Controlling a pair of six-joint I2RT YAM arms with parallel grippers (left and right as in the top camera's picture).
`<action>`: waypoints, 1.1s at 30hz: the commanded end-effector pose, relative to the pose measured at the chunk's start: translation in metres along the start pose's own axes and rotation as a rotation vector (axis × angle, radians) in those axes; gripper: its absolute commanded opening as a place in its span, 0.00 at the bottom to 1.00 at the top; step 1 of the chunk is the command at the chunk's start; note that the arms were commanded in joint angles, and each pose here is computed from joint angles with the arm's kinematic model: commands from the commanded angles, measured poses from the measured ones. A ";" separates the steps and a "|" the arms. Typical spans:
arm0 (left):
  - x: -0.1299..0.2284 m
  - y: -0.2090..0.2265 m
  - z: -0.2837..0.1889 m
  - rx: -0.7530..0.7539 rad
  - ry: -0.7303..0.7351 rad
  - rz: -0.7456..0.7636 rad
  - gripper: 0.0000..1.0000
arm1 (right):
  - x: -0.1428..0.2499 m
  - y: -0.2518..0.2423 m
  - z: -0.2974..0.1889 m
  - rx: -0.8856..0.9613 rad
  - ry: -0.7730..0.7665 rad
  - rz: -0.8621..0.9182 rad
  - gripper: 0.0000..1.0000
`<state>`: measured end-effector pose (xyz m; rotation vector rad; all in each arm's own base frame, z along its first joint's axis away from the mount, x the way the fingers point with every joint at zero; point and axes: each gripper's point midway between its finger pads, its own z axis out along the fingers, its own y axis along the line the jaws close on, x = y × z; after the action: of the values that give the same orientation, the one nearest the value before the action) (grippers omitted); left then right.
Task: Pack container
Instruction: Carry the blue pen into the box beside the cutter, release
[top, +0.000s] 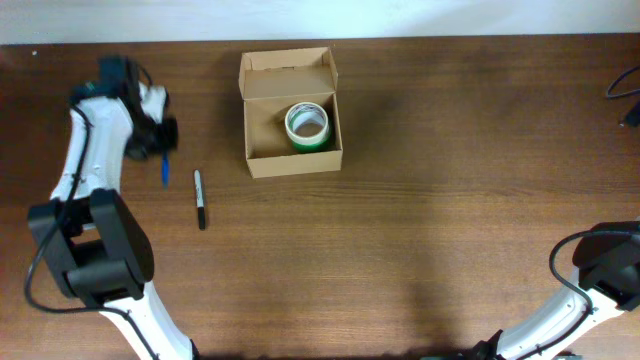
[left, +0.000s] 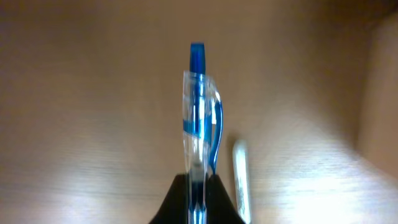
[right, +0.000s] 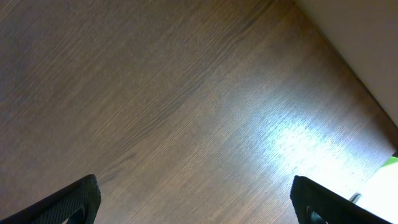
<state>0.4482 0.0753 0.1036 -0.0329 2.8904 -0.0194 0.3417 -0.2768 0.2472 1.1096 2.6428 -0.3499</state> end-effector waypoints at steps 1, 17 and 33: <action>-0.060 -0.009 -0.071 0.001 -0.217 0.215 0.02 | 0.000 -0.002 -0.004 0.010 -0.012 0.001 0.99; -0.050 -0.200 -0.184 0.173 -0.412 1.136 0.02 | 0.000 -0.002 -0.004 0.010 -0.012 0.001 0.99; -0.019 -0.249 -0.059 0.253 -0.077 1.302 0.02 | 0.000 -0.002 -0.004 0.010 -0.012 0.001 0.99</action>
<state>0.4546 -0.1734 0.1822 1.6976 2.2644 -0.1445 0.3416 -0.2768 0.2471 1.1103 2.6429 -0.3503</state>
